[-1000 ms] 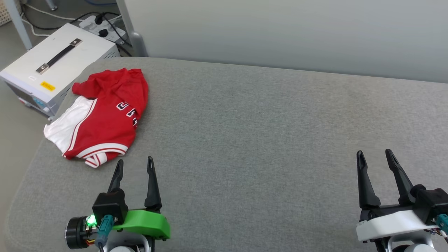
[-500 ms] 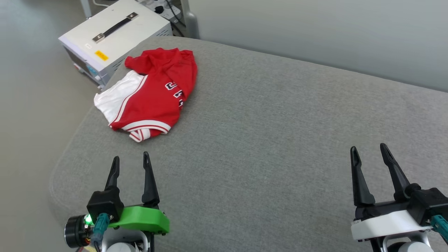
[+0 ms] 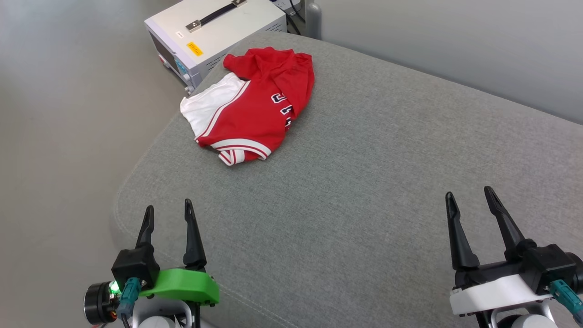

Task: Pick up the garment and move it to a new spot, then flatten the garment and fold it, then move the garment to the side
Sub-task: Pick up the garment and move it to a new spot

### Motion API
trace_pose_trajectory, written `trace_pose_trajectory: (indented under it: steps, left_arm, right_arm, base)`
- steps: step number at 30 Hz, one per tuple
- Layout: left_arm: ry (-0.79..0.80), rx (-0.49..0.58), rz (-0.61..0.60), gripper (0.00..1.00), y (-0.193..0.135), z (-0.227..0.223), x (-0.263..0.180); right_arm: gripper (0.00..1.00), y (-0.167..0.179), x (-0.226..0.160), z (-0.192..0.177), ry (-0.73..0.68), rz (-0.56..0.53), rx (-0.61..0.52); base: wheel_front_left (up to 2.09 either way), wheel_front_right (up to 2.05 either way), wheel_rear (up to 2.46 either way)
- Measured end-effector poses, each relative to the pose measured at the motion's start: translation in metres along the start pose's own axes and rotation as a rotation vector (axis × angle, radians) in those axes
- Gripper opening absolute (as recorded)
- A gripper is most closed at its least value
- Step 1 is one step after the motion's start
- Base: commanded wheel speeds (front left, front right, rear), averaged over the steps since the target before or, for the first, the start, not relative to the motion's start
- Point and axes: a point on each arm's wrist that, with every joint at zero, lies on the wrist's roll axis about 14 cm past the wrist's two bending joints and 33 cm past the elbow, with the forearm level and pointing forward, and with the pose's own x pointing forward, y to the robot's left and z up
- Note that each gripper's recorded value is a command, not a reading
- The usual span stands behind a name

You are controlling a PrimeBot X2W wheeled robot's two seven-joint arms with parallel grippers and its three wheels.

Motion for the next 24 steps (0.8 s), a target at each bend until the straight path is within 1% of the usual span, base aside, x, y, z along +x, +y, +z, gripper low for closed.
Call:
trace_pose_trajectory:
  steps: [7, 12, 15, 22, 24]
  left_arm:
    - [0.009, -0.011, 0.040, 1.00, 0.012, -0.001, -0.004]
    - [0.001, -0.011, 0.057, 1.00, 0.021, 0.001, 0.003]
    - [-0.054, 0.002, 0.015, 1.00, 0.016, 0.017, 0.022]
    - [-0.234, 0.020, -0.064, 1.00, 0.009, 0.077, 0.087]
    - [-0.270, 0.043, -0.096, 1.00, 0.003, 0.090, 0.105]
  right_arm:
    - [1.00, 0.008, 0.005, -0.003, 0.004, 0.025, 0.009]
    - [1.00, 0.007, 0.003, -0.004, 0.005, 0.023, 0.004]
    - [1.00, 0.002, 0.005, -0.003, 0.000, 0.014, -0.008]
    - [1.00, -0.013, 0.016, -0.008, -0.012, -0.008, -0.043]
    - [1.00, -0.019, 0.020, -0.010, -0.017, -0.019, -0.047]
  base:
    - [0.00, 0.00, 0.00]
    - [0.00, 0.00, 0.00]
    - [0.00, 0.00, 0.00]
    - [0.00, 0.00, 0.00]
    - [0.00, 0.00, 0.00]
